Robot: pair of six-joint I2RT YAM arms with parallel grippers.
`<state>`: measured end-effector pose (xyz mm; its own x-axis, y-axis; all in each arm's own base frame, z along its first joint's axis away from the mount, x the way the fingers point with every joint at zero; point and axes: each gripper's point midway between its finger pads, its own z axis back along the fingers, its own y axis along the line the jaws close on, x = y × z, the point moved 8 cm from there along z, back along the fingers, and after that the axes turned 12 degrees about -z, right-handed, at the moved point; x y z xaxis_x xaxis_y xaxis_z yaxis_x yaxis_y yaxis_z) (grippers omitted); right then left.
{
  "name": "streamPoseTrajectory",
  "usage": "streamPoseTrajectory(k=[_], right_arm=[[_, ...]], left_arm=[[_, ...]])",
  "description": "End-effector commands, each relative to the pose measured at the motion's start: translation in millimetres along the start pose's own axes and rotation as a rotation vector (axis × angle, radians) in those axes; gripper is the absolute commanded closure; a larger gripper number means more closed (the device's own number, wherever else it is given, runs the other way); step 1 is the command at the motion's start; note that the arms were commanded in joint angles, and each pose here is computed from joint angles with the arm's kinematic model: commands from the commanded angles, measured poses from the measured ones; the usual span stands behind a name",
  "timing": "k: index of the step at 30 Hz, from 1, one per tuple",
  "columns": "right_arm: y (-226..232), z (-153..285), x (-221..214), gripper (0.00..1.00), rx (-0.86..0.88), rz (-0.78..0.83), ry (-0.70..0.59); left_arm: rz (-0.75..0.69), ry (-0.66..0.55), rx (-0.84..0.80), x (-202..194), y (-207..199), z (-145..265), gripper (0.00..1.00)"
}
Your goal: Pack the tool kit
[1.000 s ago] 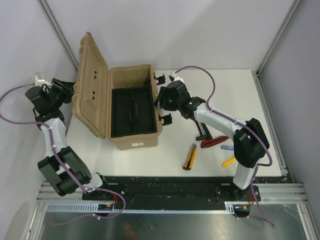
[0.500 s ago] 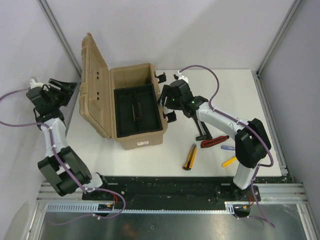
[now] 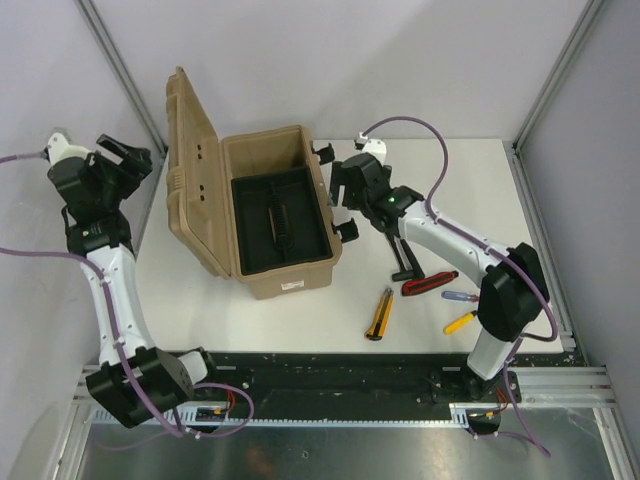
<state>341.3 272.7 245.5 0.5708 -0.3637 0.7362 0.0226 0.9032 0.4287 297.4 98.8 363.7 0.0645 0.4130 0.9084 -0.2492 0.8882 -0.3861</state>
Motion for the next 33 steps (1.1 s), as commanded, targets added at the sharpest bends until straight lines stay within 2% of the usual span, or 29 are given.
streamPoseTrajectory(k=[1, 7, 12, 21, 28, 31, 33], right_arm=[[16, 39, 46, 0.1, -0.06, 0.106, -0.227], [61, 59, 35, 0.07, 0.081, 0.309, -0.236], [95, 57, 0, 0.06, 0.248, 0.391, -0.098], [117, 32, -47, 0.08, 0.367, 0.375, 0.129], [123, 16, -71, 0.13, 0.375, 0.349, 0.229], [125, 11, -77, 0.18, 0.359, 0.343, 0.25], [125, 6, -81, 0.25, 0.339, 0.345, 0.265]], left_arm=[[-0.125, -0.074, 0.093, 37, -16, 31, 0.15], [-0.166, -0.15, 0.083, 74, -41, 69, 0.1], [-0.23, -0.178, -0.151, 94, -79, 96, 0.09], [-0.366, -0.136, -0.513, 83, -125, 121, 0.08], [-0.385, -0.167, -0.63, 79, -152, 148, 0.08], [-0.373, -0.151, -0.684, 72, -162, 154, 0.08], [-0.371, -0.131, -0.725, 64, -169, 157, 0.09]])
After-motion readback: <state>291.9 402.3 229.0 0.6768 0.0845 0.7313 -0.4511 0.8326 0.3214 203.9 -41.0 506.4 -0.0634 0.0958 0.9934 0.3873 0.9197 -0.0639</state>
